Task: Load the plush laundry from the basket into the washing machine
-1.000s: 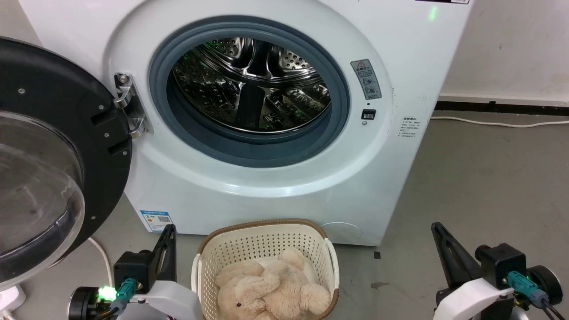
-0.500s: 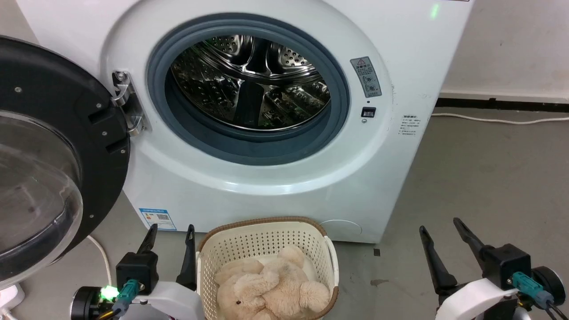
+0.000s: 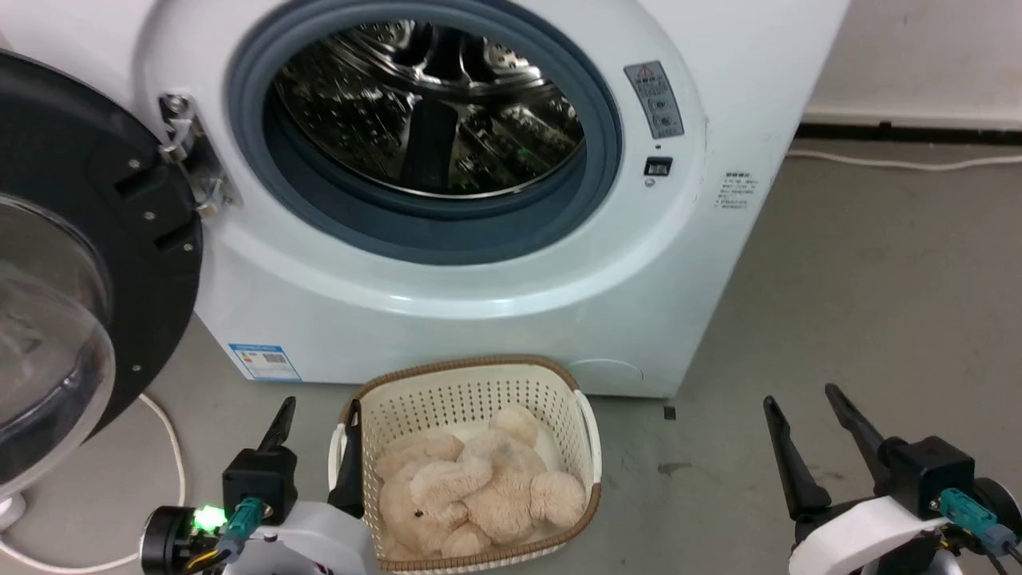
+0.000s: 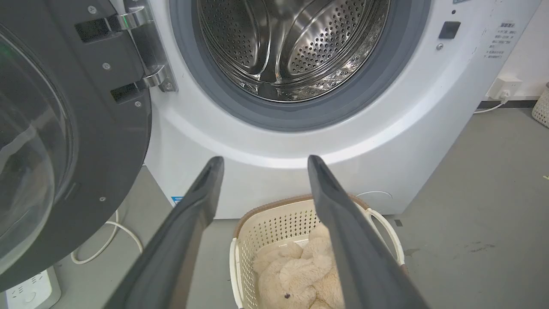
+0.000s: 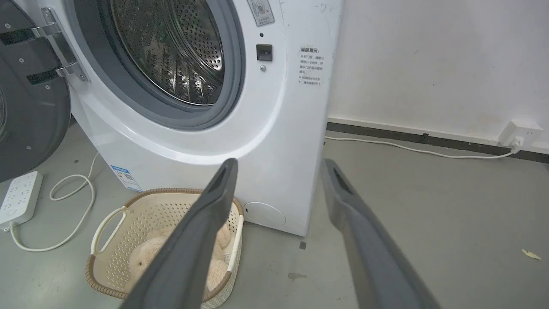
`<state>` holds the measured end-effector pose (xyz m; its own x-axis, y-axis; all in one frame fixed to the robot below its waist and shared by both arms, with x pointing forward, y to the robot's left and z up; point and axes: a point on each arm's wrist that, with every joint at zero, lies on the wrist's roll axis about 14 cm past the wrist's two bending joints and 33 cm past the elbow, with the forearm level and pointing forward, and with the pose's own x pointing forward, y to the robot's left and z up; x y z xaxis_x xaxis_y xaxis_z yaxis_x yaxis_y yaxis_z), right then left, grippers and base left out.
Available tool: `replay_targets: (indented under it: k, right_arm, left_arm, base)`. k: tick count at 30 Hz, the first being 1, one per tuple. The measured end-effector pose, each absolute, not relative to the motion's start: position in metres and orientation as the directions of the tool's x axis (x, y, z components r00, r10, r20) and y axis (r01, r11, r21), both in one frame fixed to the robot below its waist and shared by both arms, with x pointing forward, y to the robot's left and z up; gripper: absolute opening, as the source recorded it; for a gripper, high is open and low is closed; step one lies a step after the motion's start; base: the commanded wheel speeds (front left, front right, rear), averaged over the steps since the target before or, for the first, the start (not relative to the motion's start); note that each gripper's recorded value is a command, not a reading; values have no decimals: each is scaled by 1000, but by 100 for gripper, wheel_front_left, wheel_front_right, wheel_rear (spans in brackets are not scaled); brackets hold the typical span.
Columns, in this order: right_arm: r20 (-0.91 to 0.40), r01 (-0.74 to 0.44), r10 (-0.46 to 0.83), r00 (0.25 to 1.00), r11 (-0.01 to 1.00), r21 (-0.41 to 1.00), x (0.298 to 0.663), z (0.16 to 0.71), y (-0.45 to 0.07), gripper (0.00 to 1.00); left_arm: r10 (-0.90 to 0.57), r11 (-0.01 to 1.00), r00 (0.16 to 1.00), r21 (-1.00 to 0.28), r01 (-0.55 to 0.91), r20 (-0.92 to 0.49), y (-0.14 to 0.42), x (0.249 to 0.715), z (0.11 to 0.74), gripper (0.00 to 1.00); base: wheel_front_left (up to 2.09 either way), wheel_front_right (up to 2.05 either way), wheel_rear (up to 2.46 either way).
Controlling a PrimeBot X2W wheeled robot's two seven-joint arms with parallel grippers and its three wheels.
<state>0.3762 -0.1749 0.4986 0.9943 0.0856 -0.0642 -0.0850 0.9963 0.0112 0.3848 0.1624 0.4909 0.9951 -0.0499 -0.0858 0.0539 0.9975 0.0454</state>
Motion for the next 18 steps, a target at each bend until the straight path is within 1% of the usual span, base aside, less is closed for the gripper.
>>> replay_targets:
  k: [11, 18]
  right_arm:
    - [-93, -56, 59, 994, 998, 38, 388, 482, -184, 100]
    - [-120, -33, 39, 992, 998, 47, 395, 469, -190, 100]
  left_arm:
    - [-119, 992, 976, 27, 126, -184, 145, 405, 452, 100]
    - [-175, 983, 945, 13, 185, -278, 131, 416, 419, 100]
  base:
    - [0, 0, 0]
    - [0, 0, 0]
